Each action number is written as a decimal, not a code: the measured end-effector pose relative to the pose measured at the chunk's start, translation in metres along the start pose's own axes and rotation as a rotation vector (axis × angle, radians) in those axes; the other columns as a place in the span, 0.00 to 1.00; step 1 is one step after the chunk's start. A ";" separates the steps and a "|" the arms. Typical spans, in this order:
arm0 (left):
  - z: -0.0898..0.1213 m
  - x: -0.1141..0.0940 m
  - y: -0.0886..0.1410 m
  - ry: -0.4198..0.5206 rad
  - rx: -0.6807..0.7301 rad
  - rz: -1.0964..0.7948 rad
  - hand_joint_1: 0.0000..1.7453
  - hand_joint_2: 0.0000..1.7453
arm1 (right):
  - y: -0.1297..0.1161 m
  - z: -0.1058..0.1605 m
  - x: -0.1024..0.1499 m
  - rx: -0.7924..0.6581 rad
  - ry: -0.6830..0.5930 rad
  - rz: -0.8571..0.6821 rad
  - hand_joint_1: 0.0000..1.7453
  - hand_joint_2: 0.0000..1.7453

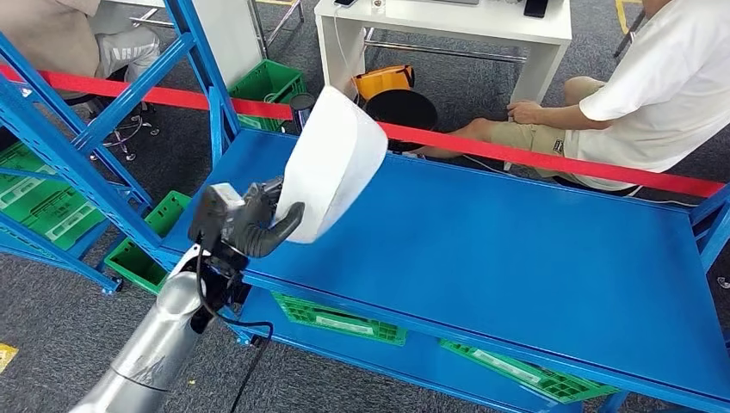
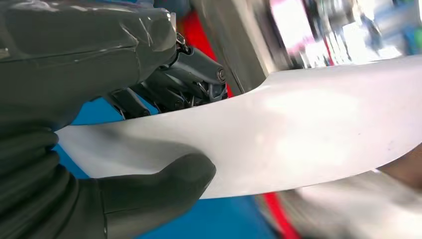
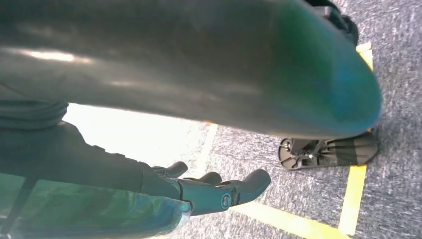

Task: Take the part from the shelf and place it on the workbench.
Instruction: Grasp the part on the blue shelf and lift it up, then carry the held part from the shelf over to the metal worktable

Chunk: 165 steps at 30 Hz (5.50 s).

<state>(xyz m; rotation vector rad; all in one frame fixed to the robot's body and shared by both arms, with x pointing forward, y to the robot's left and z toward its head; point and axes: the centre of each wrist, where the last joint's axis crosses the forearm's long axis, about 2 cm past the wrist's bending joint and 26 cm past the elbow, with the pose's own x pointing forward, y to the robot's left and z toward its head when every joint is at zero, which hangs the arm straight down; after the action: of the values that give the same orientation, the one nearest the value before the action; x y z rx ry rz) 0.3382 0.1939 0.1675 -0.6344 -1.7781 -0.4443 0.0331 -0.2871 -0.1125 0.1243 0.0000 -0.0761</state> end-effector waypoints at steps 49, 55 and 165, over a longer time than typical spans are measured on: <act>0.076 -0.016 -0.111 -0.254 -0.600 1.046 1.00 1.00 | -0.008 0.005 0.013 -0.058 -0.174 0.087 0.00 0.00; 0.082 -0.019 -0.111 -0.202 -0.575 1.046 1.00 1.00 | 0.010 0.004 0.027 -0.005 -0.176 0.123 0.00 0.00; 0.122 -0.036 -0.094 -0.321 -0.510 0.901 1.00 1.00 | -0.027 0.011 0.045 -0.130 -0.082 0.380 0.00 0.00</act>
<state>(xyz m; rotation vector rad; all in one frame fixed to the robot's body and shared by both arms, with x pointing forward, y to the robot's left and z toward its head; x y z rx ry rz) 0.1958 0.1851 0.0993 -1.8387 -1.4592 -0.1567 0.0760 -0.3188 -0.1048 -0.0103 -0.1004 0.2981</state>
